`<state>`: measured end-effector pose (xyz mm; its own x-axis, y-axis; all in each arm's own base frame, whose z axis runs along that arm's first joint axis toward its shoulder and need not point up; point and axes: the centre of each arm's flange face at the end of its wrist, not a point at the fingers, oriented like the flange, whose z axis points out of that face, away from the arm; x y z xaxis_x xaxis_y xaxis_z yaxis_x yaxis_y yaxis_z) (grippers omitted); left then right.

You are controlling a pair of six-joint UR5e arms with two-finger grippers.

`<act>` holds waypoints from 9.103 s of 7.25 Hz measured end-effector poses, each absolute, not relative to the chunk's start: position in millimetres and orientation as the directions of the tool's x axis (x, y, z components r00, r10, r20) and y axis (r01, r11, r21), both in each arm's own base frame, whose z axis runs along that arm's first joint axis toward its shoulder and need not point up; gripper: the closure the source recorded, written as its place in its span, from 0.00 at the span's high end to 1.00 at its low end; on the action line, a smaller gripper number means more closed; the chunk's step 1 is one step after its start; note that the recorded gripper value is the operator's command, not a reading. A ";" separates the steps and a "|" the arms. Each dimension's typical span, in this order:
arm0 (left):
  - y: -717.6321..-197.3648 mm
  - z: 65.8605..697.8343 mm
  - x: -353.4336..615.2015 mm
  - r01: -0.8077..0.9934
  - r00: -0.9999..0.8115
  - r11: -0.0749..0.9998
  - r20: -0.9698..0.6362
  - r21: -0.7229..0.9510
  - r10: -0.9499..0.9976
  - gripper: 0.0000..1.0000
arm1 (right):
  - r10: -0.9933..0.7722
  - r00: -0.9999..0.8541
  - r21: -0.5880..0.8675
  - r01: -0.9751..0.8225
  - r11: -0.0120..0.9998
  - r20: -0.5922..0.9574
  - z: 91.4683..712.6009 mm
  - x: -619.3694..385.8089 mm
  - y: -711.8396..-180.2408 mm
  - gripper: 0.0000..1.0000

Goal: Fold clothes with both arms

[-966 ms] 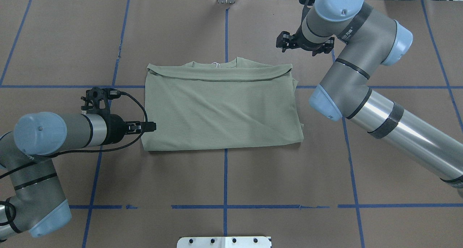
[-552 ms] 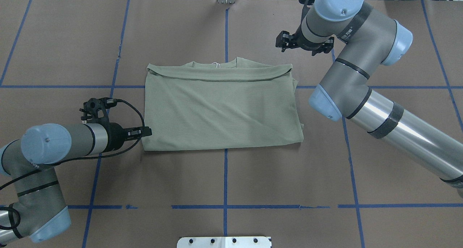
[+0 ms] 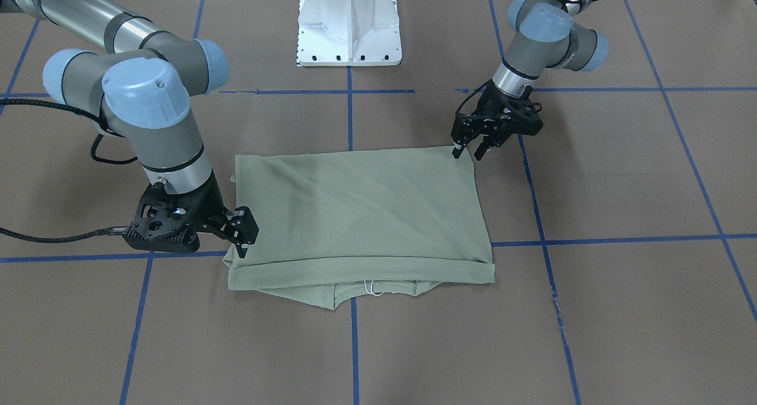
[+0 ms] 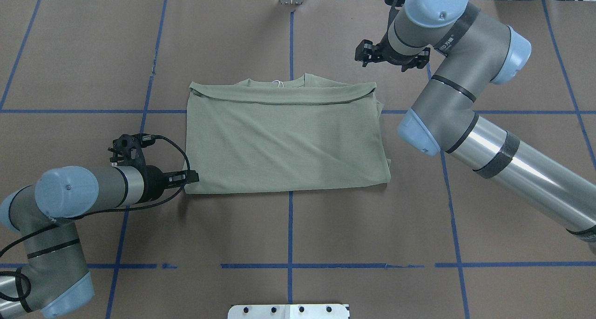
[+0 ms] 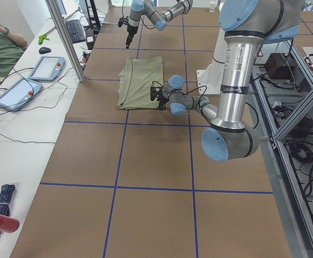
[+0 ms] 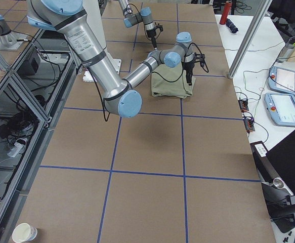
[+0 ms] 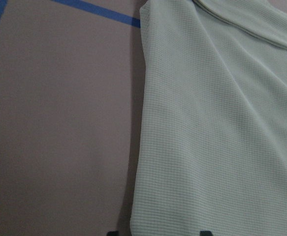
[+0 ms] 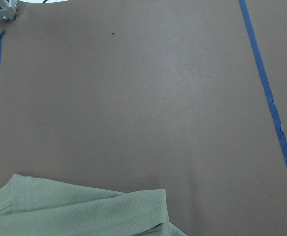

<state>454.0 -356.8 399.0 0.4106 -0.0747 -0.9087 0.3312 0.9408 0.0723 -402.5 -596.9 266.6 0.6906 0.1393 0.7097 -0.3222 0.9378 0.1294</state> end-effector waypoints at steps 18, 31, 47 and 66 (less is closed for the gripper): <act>-727.3 410.5 365.7 0.306 0.797 0.785 -0.596 0.538 0.098 0.58 | 0.134 0.676 0.132 -0.328 0.936 0.725 257.1 -399.8 -589.0 1.00; -679.3 409.9 333.7 0.252 0.691 0.733 -0.648 0.632 0.320 1.00 | 0.296 0.581 0.073 -0.526 0.847 0.758 205.9 -643.1 -595.5 0.55; -677.0 415.7 333.8 0.247 0.694 0.737 -0.646 0.629 0.318 1.00 | 0.253 0.625 0.134 -0.504 0.853 0.738 207.9 -666.2 -583.9 0.00; -667.7 409.6 345.1 0.219 0.652 0.753 -0.667 0.621 0.361 1.00 | 0.049 0.720 0.231 -0.286 0.930 0.692 260.3 -510.3 -377.9 1.00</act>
